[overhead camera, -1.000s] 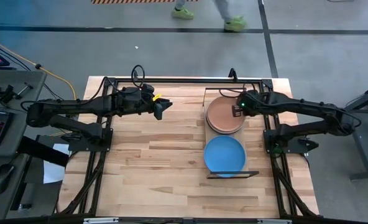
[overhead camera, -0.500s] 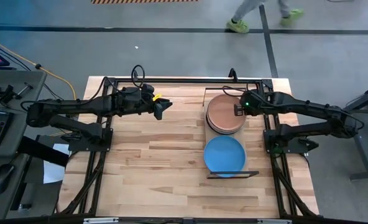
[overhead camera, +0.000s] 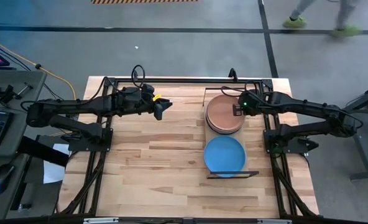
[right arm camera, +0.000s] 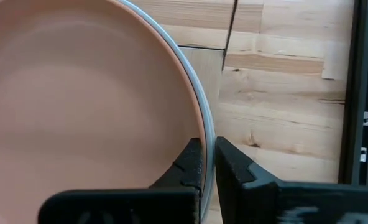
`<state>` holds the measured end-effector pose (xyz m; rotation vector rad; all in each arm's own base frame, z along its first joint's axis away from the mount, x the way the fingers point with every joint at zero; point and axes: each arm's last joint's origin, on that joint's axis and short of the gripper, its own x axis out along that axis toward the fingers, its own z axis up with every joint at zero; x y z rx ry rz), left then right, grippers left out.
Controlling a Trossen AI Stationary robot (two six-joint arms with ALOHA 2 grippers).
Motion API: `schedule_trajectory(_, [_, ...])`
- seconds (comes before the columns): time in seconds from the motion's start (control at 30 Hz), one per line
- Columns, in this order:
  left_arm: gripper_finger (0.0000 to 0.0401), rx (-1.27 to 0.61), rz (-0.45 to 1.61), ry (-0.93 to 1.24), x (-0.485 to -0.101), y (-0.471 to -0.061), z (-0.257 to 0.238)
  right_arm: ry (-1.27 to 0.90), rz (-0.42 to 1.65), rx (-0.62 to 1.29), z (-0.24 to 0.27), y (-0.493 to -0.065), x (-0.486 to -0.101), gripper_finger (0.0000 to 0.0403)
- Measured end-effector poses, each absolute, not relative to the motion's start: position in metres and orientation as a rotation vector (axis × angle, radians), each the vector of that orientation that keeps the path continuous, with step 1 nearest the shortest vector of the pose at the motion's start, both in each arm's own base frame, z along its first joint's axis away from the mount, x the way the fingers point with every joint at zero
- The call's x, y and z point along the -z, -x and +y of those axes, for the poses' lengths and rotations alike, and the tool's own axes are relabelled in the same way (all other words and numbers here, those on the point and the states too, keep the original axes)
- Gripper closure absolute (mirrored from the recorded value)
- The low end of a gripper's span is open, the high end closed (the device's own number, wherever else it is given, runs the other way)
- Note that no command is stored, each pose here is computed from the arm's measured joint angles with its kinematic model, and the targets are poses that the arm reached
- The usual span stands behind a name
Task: Place and stack plates onto a shelf
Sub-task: Adjust the plates on the shelf
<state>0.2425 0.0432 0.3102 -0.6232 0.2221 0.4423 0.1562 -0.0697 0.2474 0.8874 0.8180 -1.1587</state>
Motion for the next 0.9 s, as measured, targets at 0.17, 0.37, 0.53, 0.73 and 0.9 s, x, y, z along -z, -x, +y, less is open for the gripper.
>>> schedule_trajectory(0.17, [0.0274,-0.445,0.226,0.622,-0.31,-0.242,0.043,-0.91,0.818,1.131,-0.069,-0.158,-0.247,0.0395])
schedule_trajectory(0.37, [0.0274,-0.447,0.226,0.622,-0.31,-0.242,0.043,-0.913,0.815,1.151,-0.069,-0.157,-0.247,0.0388])
schedule_trajectory(0.53, [0.0274,-0.447,0.225,0.622,-0.31,-0.242,0.043,-0.912,0.83,1.152,-0.07,-0.16,-0.244,0.0387])
schedule_trajectory(0.73, [0.0274,-0.448,0.225,0.622,-0.31,-0.242,0.043,-0.912,0.868,1.166,-0.072,-0.166,-0.238,0.0387])
schedule_trajectory(0.9, [0.0274,-0.448,0.225,0.622,-0.31,-0.242,0.043,-0.902,0.887,1.167,-0.073,-0.169,-0.235,0.0374])
